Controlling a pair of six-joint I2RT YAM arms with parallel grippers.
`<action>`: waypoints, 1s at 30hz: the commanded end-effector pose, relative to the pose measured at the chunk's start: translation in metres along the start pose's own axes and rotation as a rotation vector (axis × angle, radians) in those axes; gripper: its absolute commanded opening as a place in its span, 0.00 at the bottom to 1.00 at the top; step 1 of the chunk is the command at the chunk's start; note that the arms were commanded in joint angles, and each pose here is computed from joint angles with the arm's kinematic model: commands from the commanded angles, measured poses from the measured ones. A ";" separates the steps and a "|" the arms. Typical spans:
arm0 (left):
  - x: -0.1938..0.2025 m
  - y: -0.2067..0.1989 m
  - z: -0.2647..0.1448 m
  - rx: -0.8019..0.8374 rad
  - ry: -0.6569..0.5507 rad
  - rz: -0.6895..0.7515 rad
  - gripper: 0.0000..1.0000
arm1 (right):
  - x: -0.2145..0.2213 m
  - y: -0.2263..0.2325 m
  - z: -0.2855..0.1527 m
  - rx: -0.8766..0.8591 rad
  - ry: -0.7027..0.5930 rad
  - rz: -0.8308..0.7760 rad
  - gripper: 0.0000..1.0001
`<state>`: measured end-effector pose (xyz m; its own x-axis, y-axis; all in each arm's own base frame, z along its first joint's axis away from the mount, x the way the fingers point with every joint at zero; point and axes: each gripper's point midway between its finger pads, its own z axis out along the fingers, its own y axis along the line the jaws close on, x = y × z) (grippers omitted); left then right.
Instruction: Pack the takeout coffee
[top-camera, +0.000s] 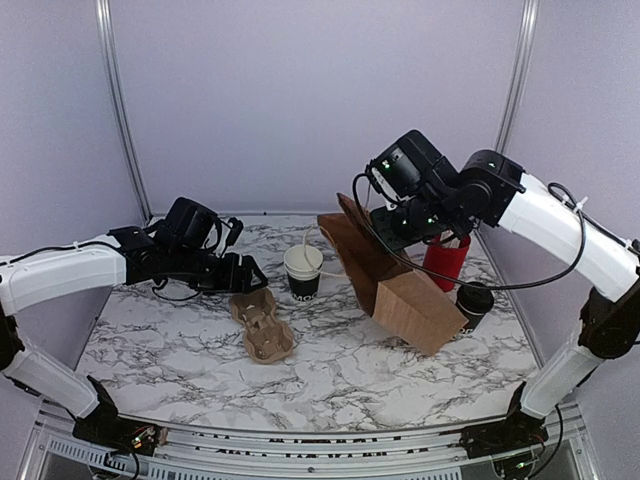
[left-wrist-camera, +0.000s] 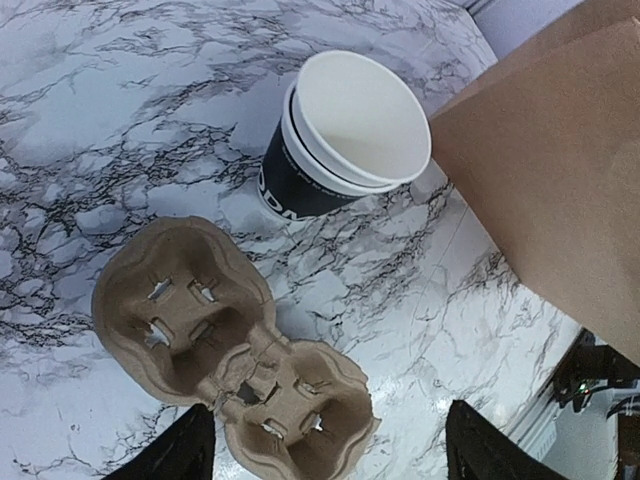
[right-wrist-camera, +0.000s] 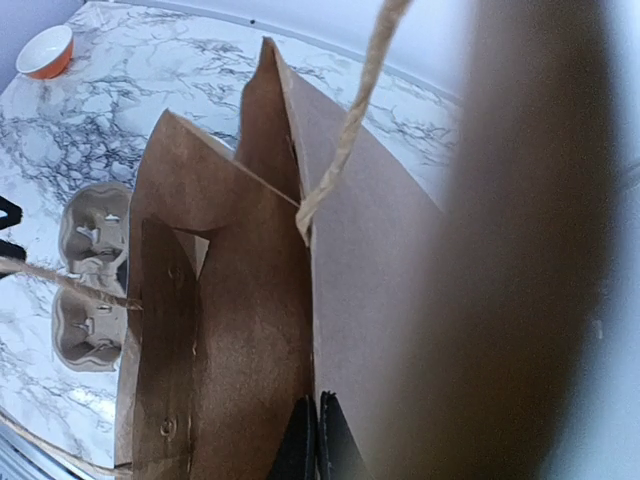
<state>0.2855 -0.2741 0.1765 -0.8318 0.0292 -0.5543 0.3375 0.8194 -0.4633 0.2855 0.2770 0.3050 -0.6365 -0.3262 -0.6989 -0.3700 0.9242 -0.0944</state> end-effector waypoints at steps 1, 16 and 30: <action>0.015 -0.007 0.011 -0.016 0.060 0.148 0.83 | -0.011 0.021 -0.014 -0.151 -0.072 0.071 0.00; 0.049 0.017 0.055 -0.094 0.263 0.585 0.99 | 0.000 0.019 -0.019 -0.200 -0.107 0.117 0.00; 0.078 0.050 0.097 -0.137 0.459 0.719 0.94 | 0.003 0.012 -0.028 -0.208 -0.137 0.140 0.00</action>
<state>0.2752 -0.2878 0.0476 -0.5698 0.7317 -0.3740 0.7961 0.6043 -0.0307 0.2631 0.2822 0.3068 -0.6198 -0.2122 -0.7555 -0.4299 0.8972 0.1006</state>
